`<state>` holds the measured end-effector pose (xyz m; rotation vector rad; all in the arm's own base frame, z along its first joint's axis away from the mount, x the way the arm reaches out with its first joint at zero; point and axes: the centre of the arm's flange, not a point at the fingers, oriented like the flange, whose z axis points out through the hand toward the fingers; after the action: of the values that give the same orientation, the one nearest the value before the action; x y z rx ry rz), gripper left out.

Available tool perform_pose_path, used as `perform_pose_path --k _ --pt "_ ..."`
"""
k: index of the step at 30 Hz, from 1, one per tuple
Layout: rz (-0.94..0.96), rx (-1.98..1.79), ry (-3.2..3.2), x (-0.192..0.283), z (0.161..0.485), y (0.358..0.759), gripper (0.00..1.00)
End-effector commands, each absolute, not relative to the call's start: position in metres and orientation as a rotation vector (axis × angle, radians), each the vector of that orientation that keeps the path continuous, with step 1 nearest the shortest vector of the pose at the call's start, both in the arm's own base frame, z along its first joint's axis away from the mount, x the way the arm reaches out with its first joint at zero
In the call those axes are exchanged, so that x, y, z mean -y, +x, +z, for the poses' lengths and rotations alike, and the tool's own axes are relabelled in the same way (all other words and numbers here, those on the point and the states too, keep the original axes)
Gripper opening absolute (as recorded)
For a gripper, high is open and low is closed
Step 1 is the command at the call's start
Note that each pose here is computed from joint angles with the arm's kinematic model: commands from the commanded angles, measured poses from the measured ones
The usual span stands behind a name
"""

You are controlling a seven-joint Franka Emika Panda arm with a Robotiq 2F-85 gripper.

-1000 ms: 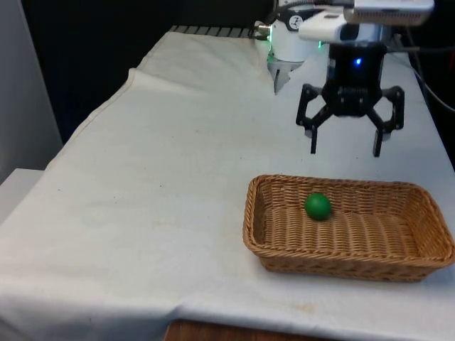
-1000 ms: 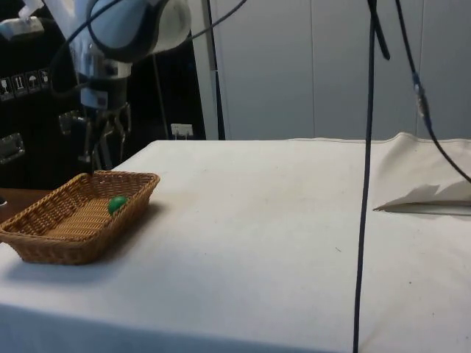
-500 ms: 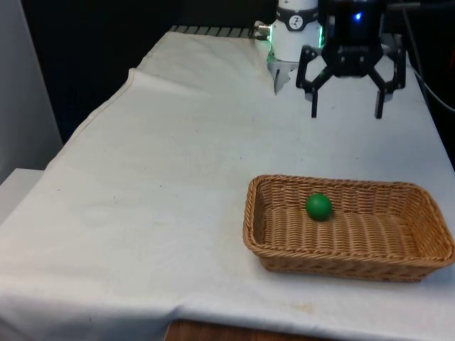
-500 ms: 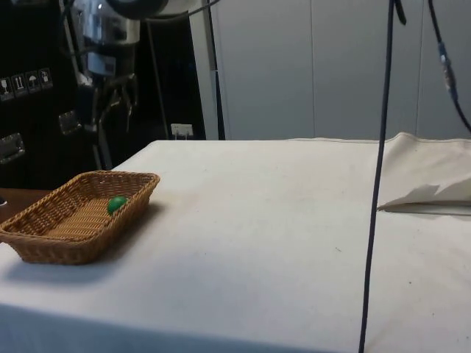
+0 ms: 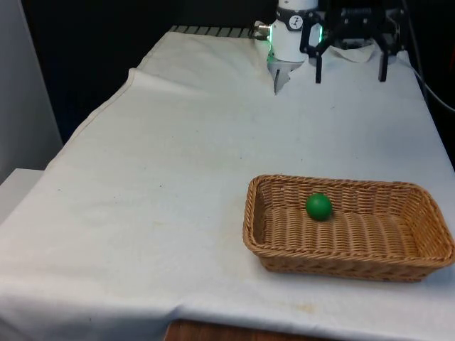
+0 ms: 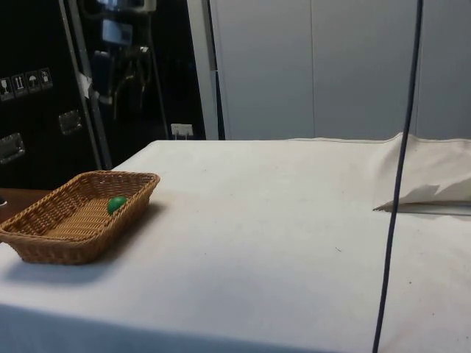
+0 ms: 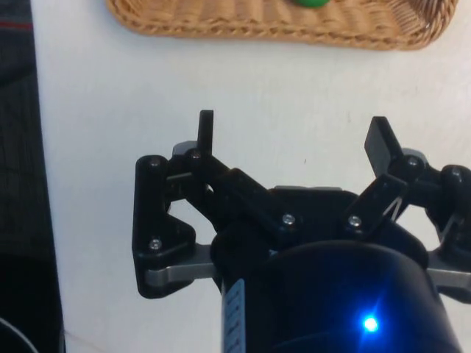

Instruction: Pick up the ball and place it into the basket.

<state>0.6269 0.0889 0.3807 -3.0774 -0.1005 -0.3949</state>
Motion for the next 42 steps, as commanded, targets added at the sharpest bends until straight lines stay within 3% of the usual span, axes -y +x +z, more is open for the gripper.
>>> perform_pose_path --k 1,30,42 --pt "-0.388 0.104 -3.082 -0.089 0.386 0.62 1.0" --pt "-0.227 0.15 -3.032 -0.084 0.425 0.533 1.0" --pt "-0.111 0.159 -3.026 -0.084 0.421 0.518 1.0"
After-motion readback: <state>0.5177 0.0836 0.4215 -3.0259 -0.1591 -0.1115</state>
